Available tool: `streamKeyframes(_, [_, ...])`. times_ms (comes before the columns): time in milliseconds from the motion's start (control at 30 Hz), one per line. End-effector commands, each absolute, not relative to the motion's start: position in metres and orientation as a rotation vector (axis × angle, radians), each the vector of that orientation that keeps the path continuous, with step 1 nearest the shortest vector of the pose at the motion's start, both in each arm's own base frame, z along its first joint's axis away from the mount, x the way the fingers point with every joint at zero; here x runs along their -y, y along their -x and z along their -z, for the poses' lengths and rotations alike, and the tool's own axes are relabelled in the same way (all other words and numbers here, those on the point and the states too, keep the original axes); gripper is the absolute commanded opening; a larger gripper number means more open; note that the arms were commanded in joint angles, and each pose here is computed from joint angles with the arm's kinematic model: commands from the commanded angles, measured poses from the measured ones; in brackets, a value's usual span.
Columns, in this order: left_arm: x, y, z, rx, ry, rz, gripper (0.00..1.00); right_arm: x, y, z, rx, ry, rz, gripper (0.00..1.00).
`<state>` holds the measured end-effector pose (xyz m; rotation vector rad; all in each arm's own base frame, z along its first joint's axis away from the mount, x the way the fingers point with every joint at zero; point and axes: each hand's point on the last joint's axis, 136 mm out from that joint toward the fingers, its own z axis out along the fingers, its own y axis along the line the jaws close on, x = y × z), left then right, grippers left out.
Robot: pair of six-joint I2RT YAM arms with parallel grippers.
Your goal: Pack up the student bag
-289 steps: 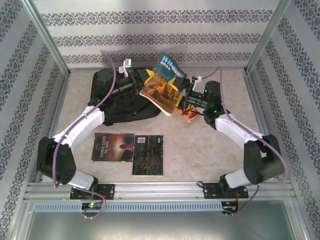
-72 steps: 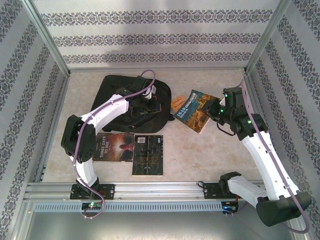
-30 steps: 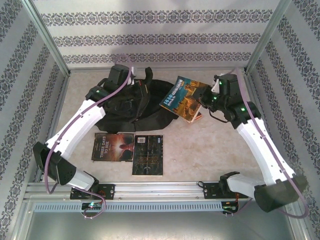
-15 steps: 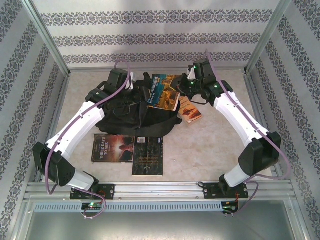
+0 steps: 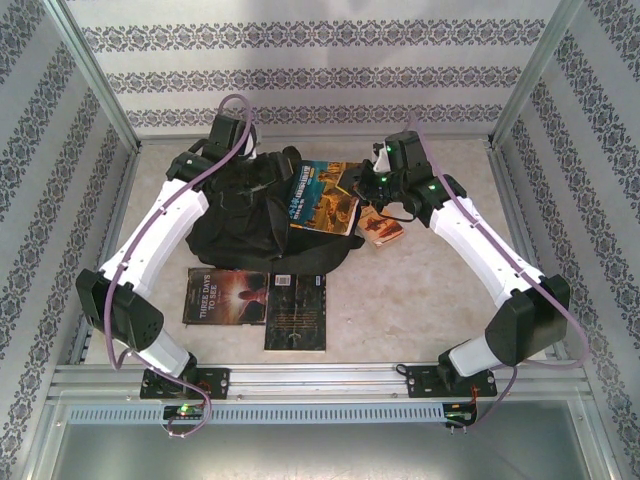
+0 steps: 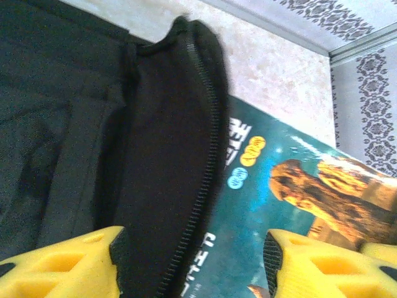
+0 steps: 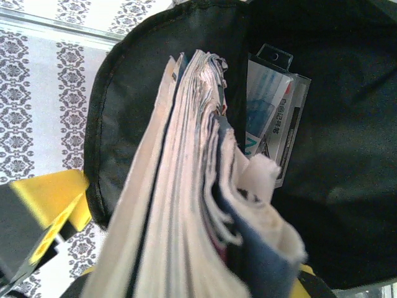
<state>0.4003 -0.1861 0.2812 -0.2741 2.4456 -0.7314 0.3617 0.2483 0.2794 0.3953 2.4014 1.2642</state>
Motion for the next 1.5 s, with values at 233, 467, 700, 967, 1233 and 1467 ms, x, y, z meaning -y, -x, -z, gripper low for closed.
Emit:
streamKeyframes(233, [0.219,-0.409,-0.262,-2.469,0.215,0.984,0.33,-0.258,-0.353,-0.302,-2.319,-0.315,-1.374,0.0])
streamKeyframes(467, [0.194,-0.412,-0.307,-2.372,0.232,0.816,0.0,-0.227,-0.347,-0.276,-2.394,-0.359,-1.171,0.0])
streamKeyframes(700, [0.177,-0.397,-0.348,-2.307,0.168,0.726,0.0,-0.222,-0.35,-0.244,-2.452,-0.38,-1.195,0.0])
streamKeyframes(967, [0.185,-0.398,-0.35,-2.301,0.113,0.757,0.0,-0.264,-0.379,-0.25,-2.433,-0.312,-1.423,0.0])
streamKeyframes(1233, [0.196,-0.411,-0.365,-2.257,0.098,0.822,0.0,-0.307,-0.41,-0.239,-2.383,-0.386,-1.643,0.0])
streamKeyframes(1467, [0.203,-0.419,-0.37,-2.235,0.089,0.867,0.0,-0.371,-0.44,-0.215,-2.415,-0.411,-1.676,0.0])
